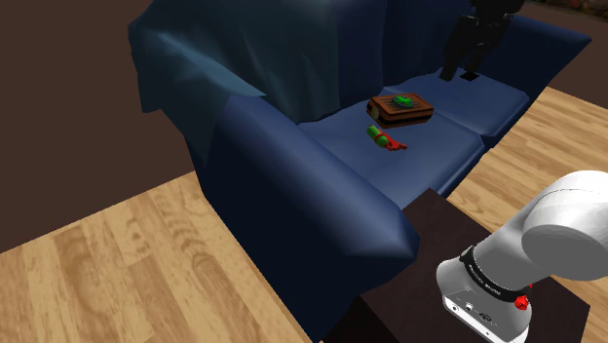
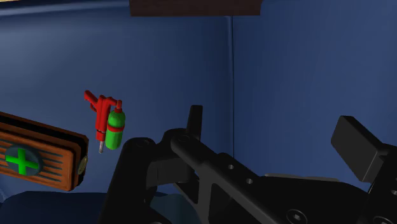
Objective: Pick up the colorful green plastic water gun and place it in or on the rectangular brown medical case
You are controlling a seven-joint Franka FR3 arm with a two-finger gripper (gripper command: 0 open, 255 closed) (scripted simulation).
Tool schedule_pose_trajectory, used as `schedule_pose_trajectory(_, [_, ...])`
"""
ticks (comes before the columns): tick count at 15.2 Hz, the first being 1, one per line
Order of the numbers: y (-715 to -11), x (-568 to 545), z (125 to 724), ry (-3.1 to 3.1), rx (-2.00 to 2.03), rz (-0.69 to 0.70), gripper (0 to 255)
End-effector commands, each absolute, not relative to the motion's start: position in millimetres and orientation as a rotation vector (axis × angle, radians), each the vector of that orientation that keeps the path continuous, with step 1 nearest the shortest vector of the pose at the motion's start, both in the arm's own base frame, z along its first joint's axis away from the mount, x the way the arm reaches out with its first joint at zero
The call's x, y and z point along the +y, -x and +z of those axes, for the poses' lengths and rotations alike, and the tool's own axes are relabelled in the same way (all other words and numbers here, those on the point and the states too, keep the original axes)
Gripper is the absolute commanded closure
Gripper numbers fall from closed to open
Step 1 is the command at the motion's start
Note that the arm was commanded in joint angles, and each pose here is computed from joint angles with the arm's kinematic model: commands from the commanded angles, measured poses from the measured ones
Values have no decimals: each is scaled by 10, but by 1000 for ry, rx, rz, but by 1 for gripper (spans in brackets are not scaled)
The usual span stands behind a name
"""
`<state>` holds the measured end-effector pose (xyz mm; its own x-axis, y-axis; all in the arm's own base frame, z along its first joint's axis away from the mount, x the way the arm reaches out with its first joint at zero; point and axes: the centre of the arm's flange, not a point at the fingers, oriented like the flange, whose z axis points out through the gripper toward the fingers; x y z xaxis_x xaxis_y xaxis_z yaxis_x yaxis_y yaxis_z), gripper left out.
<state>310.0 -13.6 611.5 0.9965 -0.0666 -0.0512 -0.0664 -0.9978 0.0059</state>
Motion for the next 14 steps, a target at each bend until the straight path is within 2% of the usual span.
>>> schedule_pose_trajectory(1, [-3100, -136, 6115, -3135, -104, -81, 0])
schedule_pose_trajectory(14, [-3501, -865, 4700, -3070, -142, 25, 0])
